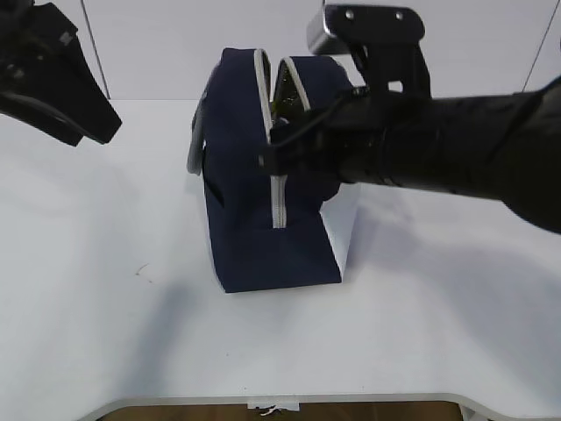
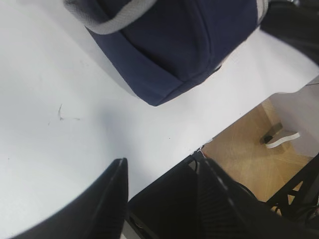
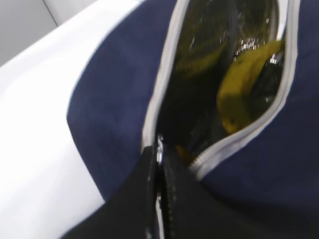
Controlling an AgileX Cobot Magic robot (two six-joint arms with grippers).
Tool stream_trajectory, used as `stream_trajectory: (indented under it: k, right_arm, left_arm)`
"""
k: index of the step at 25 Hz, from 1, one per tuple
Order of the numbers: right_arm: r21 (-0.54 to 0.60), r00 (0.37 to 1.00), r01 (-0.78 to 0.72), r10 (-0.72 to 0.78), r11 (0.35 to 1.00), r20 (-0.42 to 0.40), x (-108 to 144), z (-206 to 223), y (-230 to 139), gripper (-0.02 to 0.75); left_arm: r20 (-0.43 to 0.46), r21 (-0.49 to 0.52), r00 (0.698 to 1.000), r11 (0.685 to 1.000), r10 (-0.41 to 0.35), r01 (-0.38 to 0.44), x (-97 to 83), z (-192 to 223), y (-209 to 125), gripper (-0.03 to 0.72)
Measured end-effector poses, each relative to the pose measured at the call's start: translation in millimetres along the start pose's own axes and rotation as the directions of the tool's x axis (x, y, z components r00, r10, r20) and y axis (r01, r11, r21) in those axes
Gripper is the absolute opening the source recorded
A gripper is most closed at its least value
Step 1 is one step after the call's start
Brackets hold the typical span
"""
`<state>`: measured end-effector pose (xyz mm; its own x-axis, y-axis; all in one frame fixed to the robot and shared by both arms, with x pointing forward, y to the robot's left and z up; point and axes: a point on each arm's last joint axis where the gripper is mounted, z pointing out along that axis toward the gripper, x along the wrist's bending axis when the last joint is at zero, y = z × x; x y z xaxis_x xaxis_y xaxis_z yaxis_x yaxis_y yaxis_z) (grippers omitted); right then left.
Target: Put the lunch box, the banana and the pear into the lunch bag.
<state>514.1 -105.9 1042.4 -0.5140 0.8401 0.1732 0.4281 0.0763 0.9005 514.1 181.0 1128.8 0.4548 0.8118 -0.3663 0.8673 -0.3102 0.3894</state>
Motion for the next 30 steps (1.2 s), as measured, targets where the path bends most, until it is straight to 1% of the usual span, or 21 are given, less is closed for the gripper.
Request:
stream_trajectory:
  k: [5, 9, 10, 14, 15, 17, 21, 24, 27, 30]
  right_arm:
    - [-0.050, 1.000, -0.012, 0.012, 0.999, 0.003, 5, -1, 32, 0.001]
    - [-0.113, 1.000, -0.027, 0.027, 0.993, -0.006, 10, -5, 60, 0.001]
    - [-0.121, 1.000, -0.029, 0.028, 0.992, -0.006, 10, -5, 66, 0.001]
    - [-0.101, 0.999, -0.034, 0.034, 0.994, 0.003, 10, 3, 68, 0.001]
    - [-0.087, 0.998, -0.054, 0.054, 0.995, 0.006, 10, 6, 67, 0.001]
    - [-0.087, 0.996, -0.086, 0.087, 0.992, 0.001, 10, 8, 68, 0.001]
    - [-0.092, 0.987, -0.163, 0.163, 0.982, -0.011, 11, 7, 71, 0.001]
    - [-0.085, 0.973, -0.230, 0.229, 0.969, -0.018, 11, 7, 70, 0.001]
    - [-0.084, 0.964, -0.266, 0.265, 0.960, -0.023, 11, 7, 70, 0.001]
    - [-0.083, 0.958, -0.287, 0.286, 0.954, -0.026, 11, 7, 71, 0.001]
  left_arm:
    - [0.000, 0.000, 1.000, 1.000, 0.000, 0.000, 0.0, 0, 0, 0.349]
    - [0.000, 0.000, 1.000, 1.000, 0.000, 0.000, 0.0, 0, 0, 0.349]
    - [0.000, 0.000, 1.000, 1.000, 0.011, -0.011, 0.0, 0, 0, 0.349]
    - [0.008, 0.012, 0.999, 0.998, 0.054, -0.054, -4.3, 4, 0, 0.349]
    - [0.009, 0.008, 0.998, 0.998, 0.060, -0.060, -5.5, 7, 2, 0.349]
    - [0.006, -0.012, 0.997, 0.997, 0.072, -0.071, -6.7, 17, 8, 0.353]
    - [-0.009, -0.076, 0.996, 0.993, 0.092, -0.092, -8.3, 32, 19, 0.392]
    - [-0.025, -0.132, 0.994, 0.985, 0.111, -0.113, -7.5, 35, 26, 0.405]
    - [-0.043, -0.193, 0.992, 0.973, 0.116, -0.122, -6.3, 35, 32, 0.408]
    - [-0.048, -0.229, 0.992, 0.965, 0.116, -0.124, -6.3, 34, 35, 0.409]
